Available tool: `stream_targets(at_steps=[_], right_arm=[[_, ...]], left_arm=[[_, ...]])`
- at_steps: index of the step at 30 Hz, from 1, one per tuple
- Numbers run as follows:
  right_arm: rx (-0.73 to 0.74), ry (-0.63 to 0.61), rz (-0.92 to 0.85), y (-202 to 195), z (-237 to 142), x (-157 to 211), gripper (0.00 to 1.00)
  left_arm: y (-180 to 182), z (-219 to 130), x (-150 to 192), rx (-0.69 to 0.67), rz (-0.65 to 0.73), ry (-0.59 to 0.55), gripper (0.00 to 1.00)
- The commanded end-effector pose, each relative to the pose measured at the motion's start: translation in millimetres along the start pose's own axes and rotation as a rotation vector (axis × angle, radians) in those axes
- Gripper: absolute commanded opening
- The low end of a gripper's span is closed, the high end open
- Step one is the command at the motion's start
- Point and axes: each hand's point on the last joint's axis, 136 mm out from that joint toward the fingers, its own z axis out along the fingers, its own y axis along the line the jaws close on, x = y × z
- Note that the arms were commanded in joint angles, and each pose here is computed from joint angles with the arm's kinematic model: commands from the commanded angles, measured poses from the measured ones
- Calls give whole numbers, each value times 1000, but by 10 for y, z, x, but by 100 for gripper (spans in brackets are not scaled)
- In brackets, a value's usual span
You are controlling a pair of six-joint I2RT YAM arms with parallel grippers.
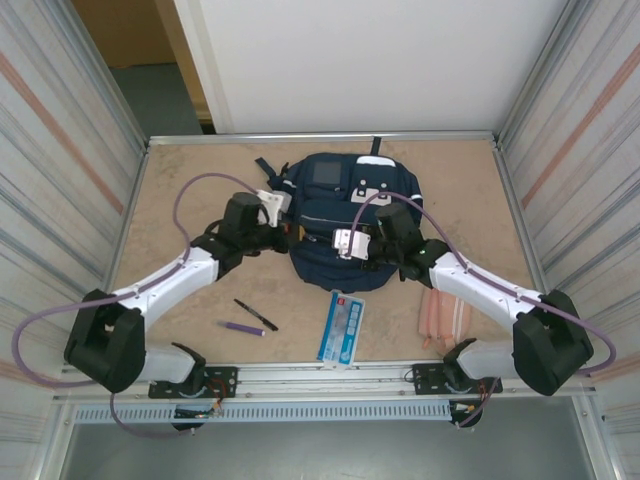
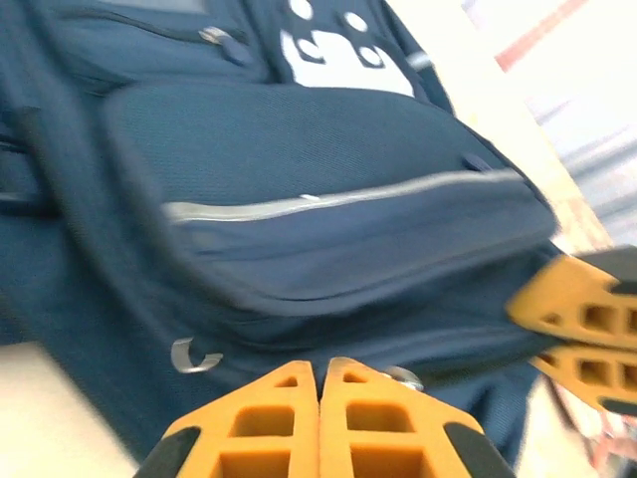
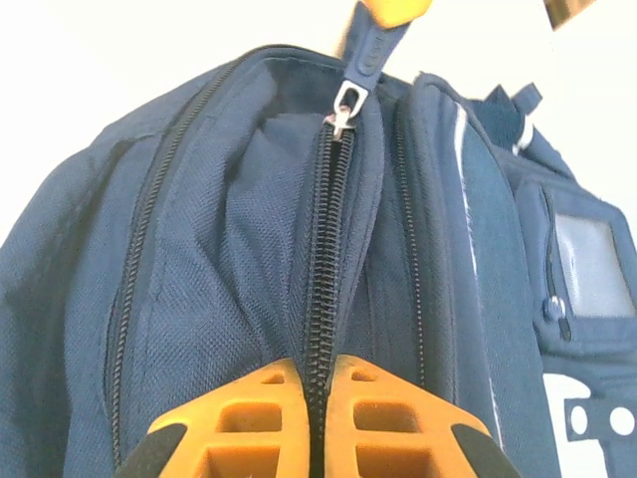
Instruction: Pack the student bag
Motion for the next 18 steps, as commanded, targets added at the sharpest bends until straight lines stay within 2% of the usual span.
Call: stream_targets(at_steps=[1,4,6,10,12,13,14,15,18], right_arm=[[3,-45,-82,-11,-101,-65,0],[12,-70,-121,-108,-27,-63,0],[29,-81,-147,-195,38,-52,0],[-47,-127,-238,-182,148,-66,0],[-88,-125,-338,-122,173,-121,0],[-91,-124,-366,-116,183,-153,0],[-98,-125,-382,-106,181,-205,0],[-105,-126,-382,-117,175,-236,0],[-120,-123,-379,-109,175,-253,0]], left_arm=[[714,-296,-301,-272,-56,-134,0],[672,-278,-243,-248,-121,-127,0],[497,-227,-190,-194,-131,-106,0],[-25,-216,-56,-148,13,-72,0],[-155,-225,7,-116,27,-62,0],[-205,-215,26,-78,11,-49,6],[-278,-201,42,-26,-4,-25,20],[-330,-188,81,8,-25,9,28],[-363,-158,268,24,-135,107,43]])
